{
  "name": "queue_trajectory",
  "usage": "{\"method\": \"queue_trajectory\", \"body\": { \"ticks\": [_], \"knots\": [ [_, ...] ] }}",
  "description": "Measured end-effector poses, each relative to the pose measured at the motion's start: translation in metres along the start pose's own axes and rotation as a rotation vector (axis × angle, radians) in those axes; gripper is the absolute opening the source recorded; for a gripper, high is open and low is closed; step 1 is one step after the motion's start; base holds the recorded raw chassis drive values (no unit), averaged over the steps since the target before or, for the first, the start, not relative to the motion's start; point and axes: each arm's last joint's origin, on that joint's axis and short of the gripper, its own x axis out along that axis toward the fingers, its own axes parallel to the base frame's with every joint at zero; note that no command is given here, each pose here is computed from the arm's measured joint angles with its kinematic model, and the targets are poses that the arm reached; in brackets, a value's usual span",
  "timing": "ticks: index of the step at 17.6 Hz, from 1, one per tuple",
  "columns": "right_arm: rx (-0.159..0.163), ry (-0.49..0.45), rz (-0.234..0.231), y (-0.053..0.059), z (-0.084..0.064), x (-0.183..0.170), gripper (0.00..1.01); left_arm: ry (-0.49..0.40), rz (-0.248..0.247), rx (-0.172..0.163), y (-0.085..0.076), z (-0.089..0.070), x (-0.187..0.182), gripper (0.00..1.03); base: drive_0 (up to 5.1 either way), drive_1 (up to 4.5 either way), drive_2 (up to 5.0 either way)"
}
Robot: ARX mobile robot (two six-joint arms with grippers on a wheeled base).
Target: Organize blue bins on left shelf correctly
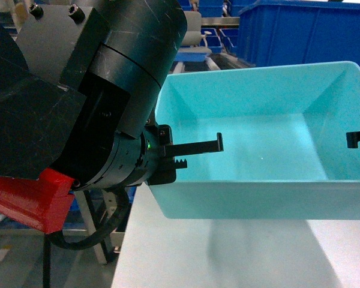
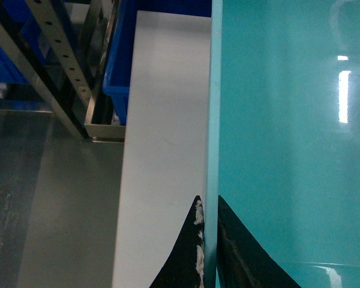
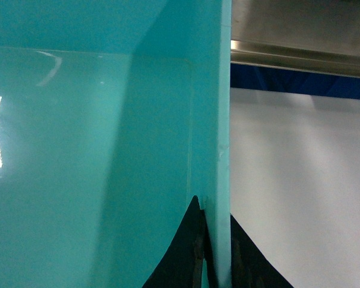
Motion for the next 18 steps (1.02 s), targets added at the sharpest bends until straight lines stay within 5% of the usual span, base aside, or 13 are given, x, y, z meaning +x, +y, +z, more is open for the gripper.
{"method": "queue_trajectory", "body": {
  "ticks": [18],
  "knots": [
    [0.0,0.002,0.0,0.0,-0.0002,0.0001,0.02,0.002,0.001,0.001,0.0001,-0.0002,0.0,0.02,-5.0,2.46,2.5]
  ]
}}
